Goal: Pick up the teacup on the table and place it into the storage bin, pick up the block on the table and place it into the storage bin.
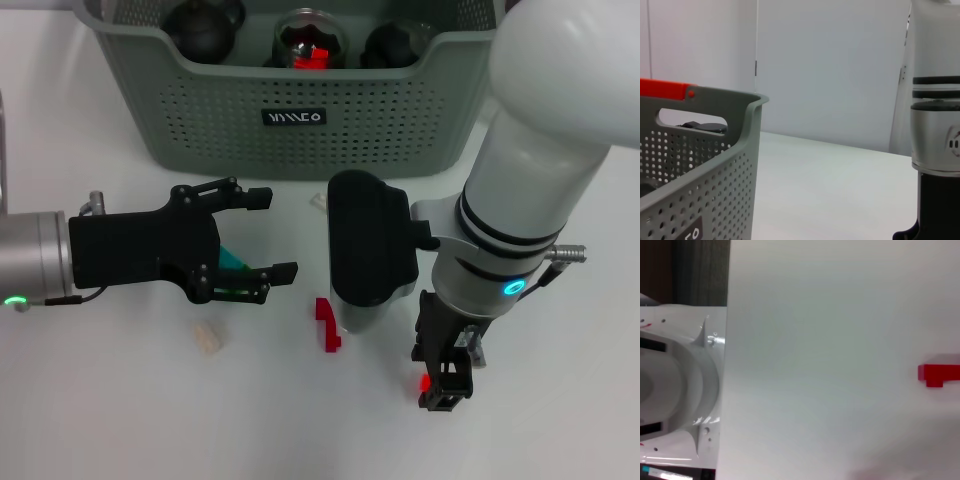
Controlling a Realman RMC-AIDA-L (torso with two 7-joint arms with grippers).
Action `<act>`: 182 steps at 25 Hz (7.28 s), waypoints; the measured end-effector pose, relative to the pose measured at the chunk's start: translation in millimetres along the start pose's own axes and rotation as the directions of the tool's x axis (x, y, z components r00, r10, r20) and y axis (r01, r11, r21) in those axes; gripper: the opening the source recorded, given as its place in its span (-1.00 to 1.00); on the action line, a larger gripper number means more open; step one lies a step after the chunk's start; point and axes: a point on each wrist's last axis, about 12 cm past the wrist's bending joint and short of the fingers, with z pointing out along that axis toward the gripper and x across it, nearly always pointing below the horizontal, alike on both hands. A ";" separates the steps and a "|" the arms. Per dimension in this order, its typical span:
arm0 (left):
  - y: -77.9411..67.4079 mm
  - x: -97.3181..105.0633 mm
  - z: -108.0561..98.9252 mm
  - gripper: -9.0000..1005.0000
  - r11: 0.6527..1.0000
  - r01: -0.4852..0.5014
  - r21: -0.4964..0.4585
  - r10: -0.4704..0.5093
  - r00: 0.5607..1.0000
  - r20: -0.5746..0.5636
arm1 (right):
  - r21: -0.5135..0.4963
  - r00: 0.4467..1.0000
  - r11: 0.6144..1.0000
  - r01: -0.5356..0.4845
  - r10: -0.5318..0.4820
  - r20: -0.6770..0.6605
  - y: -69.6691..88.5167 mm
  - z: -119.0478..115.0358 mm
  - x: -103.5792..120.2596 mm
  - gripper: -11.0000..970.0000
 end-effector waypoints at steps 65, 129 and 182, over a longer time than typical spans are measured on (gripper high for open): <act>-1.0 2.1 -4.1 0.67 1.000 -0.023 -0.002 0.023 1.000 0.011 | 0.279 0.713 0.791 -0.545 0.262 0.650 -123.7 -179.2 7.0 -0.61; -1.4 -1.5 -3.1 0.64 0.999 -0.029 0.027 0.029 0.999 0.021 | 0.040 0.924 0.975 -0.220 0.195 0.330 -72.5 -36.6 45.8 0.58; 0.4 -1.5 -8.3 0.62 1.000 -0.025 0.005 0.024 0.999 0.026 | 0.080 0.910 0.978 -0.190 0.145 0.389 -61.2 -77.9 19.0 -0.63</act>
